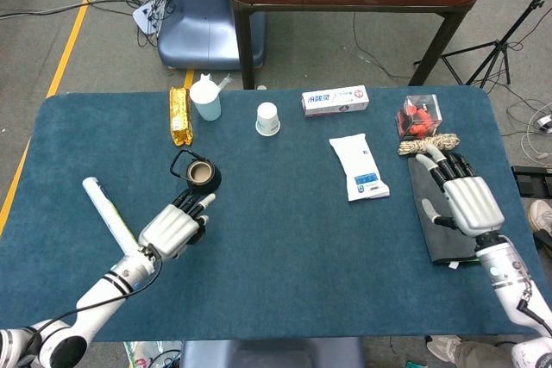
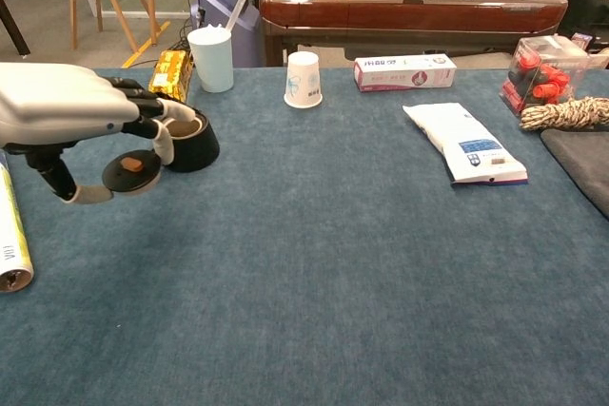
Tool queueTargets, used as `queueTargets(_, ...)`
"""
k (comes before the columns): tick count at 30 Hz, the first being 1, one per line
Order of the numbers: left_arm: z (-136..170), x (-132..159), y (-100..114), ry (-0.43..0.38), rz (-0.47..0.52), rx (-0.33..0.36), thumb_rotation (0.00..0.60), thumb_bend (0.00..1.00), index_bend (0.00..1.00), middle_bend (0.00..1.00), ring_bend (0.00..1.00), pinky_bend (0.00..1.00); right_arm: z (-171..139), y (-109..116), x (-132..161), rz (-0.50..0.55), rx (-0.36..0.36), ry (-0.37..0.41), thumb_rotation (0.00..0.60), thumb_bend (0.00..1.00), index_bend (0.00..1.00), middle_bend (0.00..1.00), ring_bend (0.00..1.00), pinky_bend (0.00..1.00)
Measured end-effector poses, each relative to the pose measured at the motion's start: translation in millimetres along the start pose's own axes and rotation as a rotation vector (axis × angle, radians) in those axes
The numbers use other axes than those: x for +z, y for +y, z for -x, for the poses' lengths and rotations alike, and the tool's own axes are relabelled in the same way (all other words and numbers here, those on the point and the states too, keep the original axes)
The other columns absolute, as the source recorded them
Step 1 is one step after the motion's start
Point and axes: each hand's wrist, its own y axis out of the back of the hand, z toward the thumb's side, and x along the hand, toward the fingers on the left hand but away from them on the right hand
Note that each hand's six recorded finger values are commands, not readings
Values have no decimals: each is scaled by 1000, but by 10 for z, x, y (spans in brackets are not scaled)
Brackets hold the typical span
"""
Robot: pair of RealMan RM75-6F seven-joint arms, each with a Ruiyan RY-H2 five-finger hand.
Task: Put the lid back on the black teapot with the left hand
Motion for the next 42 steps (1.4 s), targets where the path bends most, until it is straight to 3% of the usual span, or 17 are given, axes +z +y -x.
queueTargets(17,-438,171,330,-49,-27,-8,600,323,333,0,0,0,81,-2,-117,5,2,-19,600,435,29,0,0,0)
queueTargets(31,-748,-6,620,-25,6,16,600,323,333,0,0,0,207,-50,-157,11,8,-40,600,435,29,0,0,0)
queueTargets(42,-928,-126,651,-22,23,12,600,322,333,0,0,0,251,-51,-170,4,11,-57,600,436,29,0,0,0)
